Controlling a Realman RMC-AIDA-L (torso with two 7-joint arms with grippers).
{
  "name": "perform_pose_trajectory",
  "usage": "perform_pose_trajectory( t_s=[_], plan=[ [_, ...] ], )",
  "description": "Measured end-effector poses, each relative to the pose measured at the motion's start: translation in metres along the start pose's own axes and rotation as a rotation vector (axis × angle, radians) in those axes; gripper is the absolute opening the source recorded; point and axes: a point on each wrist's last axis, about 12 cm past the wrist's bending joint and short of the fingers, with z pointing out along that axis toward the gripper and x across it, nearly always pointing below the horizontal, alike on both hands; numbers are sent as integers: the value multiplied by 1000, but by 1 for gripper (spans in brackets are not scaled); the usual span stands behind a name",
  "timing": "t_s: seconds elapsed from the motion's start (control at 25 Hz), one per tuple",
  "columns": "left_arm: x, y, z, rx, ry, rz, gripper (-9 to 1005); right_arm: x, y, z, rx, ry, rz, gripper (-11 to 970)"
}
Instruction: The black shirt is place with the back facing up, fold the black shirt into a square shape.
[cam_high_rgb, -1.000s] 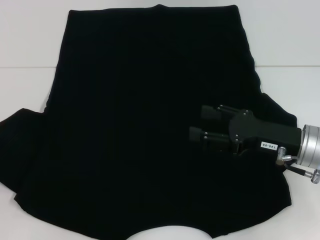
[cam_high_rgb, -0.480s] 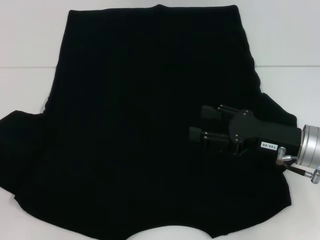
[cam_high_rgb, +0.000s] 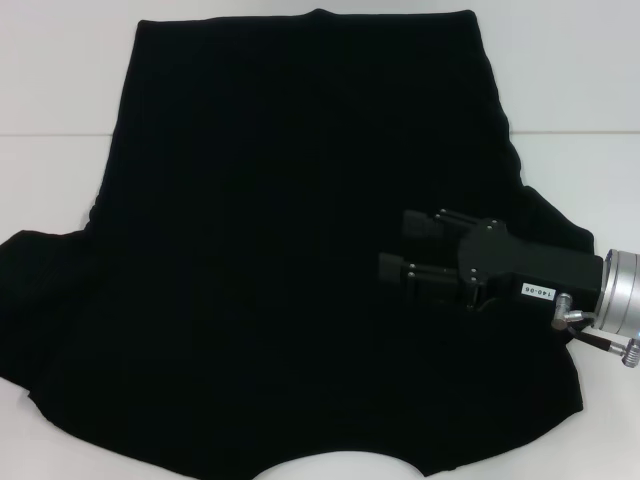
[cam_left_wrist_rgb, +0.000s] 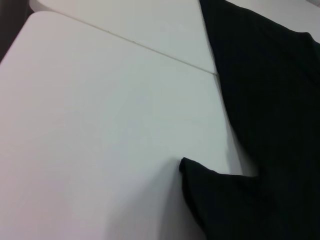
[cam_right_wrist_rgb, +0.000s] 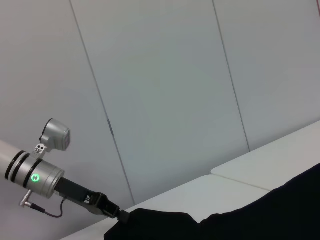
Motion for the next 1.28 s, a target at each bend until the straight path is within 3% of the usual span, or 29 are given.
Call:
perform_pose_trajectory(
  t_s=[1.28],
  plan=[
    [-5, -9, -4, 72, 17, 7, 12, 0, 0, 0, -2, 0, 1, 853]
  ],
)
